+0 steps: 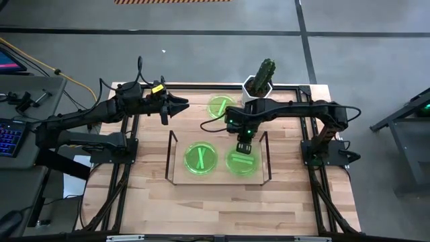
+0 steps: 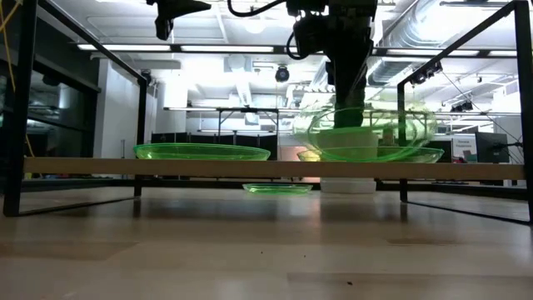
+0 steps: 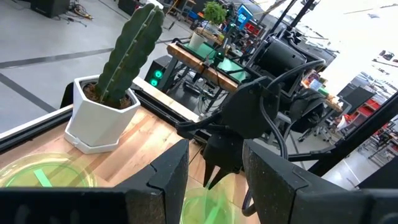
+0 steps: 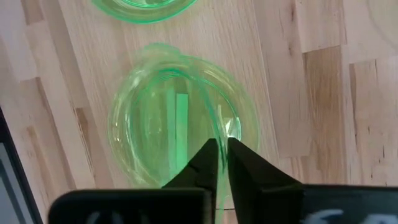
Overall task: Place and stack plates onto a shelf
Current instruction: Stack the green transparent plate on top of the green transparent plate
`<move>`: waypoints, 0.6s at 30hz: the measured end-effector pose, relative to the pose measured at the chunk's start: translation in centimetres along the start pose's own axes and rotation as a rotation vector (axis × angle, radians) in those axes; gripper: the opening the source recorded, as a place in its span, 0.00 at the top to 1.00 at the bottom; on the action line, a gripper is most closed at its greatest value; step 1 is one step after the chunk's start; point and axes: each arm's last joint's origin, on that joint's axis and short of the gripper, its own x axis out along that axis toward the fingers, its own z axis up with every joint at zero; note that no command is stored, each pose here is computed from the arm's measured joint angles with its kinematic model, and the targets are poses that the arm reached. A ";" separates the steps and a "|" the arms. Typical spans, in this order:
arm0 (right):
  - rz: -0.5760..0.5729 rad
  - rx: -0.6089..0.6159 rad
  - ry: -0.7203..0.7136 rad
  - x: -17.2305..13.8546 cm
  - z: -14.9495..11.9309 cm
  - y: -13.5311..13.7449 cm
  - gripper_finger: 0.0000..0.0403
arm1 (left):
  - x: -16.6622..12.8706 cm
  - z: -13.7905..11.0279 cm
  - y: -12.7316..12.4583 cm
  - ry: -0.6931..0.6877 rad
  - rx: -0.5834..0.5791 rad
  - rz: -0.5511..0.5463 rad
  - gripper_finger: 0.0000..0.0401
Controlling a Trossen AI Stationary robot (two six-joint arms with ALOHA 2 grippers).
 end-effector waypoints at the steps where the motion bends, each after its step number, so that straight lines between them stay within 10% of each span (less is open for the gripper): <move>1: 0.000 0.000 0.000 0.0 0.0 0.0 0.94 | 0.0 0.0 0.0 0.000 0.000 0.000 0.65; 18: -0.100 -0.004 -0.071 -2.6 0.5 -0.8 0.53 | 0.0 0.0 0.0 0.000 0.005 0.000 0.65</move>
